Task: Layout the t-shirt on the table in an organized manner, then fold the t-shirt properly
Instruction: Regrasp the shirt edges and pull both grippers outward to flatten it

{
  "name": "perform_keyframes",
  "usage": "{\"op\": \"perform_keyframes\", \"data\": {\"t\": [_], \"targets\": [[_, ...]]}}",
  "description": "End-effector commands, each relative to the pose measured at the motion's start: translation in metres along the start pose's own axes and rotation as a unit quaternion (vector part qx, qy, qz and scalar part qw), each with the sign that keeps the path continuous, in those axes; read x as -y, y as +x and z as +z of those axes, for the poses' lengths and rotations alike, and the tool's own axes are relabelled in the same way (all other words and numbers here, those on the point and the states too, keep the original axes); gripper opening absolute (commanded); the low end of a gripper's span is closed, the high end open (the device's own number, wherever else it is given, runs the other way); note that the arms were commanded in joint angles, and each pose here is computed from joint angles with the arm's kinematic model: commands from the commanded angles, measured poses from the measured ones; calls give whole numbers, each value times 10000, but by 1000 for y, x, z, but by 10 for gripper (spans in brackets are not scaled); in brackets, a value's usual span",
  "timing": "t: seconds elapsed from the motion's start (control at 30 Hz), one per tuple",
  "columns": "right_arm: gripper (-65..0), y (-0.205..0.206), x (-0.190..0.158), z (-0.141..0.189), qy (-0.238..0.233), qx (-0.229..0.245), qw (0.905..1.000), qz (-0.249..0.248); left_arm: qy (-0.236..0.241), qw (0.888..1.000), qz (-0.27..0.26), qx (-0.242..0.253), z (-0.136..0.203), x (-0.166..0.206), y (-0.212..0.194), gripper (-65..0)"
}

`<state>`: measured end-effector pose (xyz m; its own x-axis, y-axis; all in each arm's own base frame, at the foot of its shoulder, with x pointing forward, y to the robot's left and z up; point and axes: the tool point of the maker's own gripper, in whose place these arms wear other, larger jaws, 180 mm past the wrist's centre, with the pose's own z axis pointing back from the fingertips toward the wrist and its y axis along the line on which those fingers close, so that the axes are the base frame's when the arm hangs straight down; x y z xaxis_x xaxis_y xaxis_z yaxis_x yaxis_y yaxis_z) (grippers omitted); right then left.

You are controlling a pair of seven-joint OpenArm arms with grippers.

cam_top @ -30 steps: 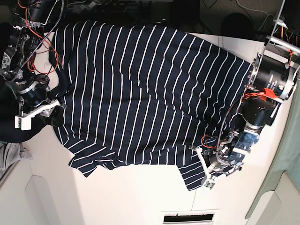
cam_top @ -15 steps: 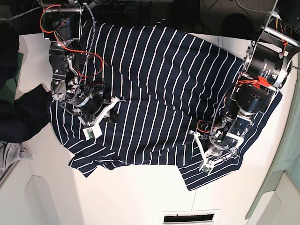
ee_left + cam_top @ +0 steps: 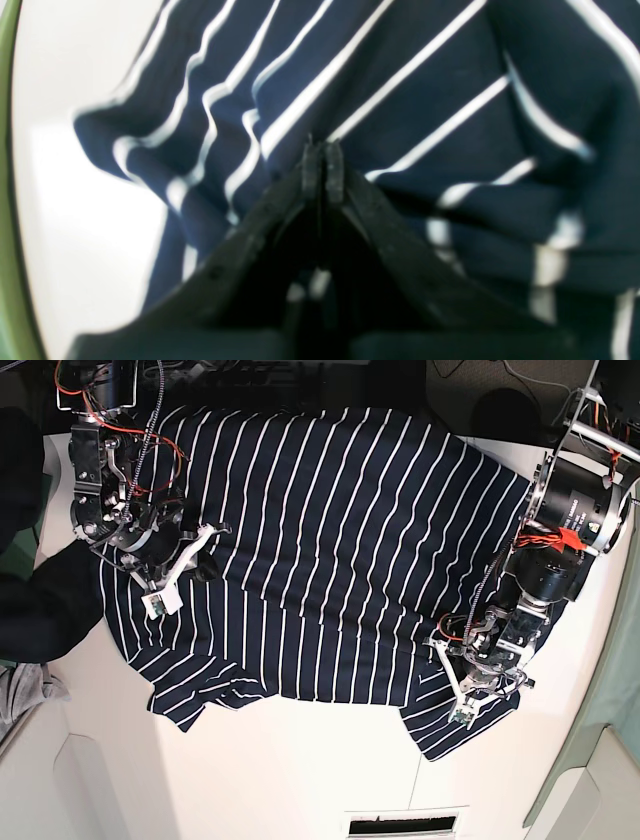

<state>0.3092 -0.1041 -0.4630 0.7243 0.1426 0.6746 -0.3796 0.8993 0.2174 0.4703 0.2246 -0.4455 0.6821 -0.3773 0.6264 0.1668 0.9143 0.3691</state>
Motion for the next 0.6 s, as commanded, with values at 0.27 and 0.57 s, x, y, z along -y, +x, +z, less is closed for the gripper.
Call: {"op": "perform_keyframes", "data": {"t": [0.27,0.57], "targets": [[-650,23,9,15,-6,406,9991,-79,269,9991,219,229,5,-33,57,-650],[-650,58,28,23,-261,1018,9944,-102,-1,9987,86,509,5,-24,71,-650]]}}
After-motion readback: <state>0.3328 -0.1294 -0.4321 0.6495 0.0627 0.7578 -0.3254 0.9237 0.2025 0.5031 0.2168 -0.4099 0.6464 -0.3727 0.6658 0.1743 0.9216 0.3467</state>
